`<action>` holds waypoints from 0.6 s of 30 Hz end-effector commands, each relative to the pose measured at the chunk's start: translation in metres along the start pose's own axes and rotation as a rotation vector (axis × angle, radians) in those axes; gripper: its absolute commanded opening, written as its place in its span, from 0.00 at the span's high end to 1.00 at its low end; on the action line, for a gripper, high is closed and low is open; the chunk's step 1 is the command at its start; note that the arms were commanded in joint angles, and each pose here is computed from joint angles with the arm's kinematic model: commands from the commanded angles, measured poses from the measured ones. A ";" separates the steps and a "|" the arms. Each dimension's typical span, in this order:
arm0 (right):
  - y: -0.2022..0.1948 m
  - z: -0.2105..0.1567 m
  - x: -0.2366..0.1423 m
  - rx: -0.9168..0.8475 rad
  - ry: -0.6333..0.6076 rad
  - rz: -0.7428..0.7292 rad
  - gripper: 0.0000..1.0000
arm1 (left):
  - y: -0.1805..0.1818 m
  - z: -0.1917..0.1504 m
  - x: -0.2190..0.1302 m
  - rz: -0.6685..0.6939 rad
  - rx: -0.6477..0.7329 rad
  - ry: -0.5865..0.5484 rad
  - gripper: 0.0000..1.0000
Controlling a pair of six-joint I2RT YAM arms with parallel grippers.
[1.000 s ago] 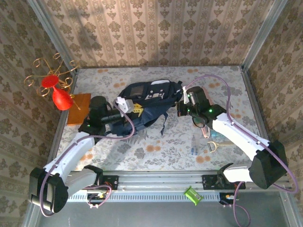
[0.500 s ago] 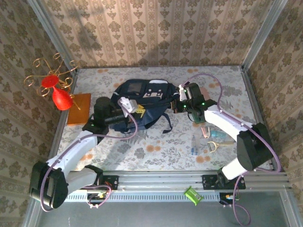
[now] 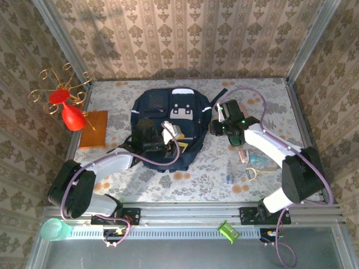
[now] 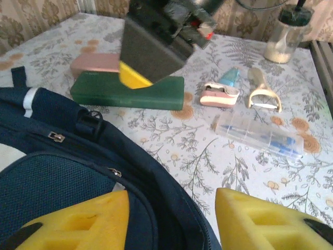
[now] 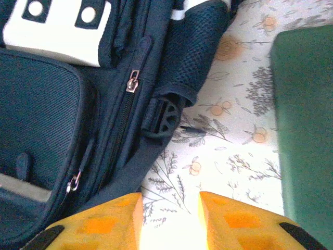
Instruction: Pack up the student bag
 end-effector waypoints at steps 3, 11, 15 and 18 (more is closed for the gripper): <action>0.000 0.013 0.000 0.043 -0.069 0.007 0.55 | 0.046 0.001 -0.035 0.312 -0.181 0.017 0.42; -0.009 0.058 0.072 0.284 -0.069 0.062 0.39 | 0.121 -0.104 -0.126 0.855 -0.810 0.264 0.34; 0.003 0.068 0.108 0.320 0.015 0.193 0.39 | 0.115 -0.126 -0.123 0.837 -0.918 0.304 0.32; 0.012 0.067 0.121 0.333 0.056 0.245 0.42 | 0.110 -0.140 -0.113 0.799 -0.973 0.320 0.32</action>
Point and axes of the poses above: each hand's point on the last joint's axis, 136 mm out from that joint toward the fingers, its own x axis out along the fingers, its own y axis along the line the jaws close on, z = x × y, the point moved 1 cm from there along -x, back along the fingers, and after that the axes turned 11 degrees about x, right-handed, at the moved point
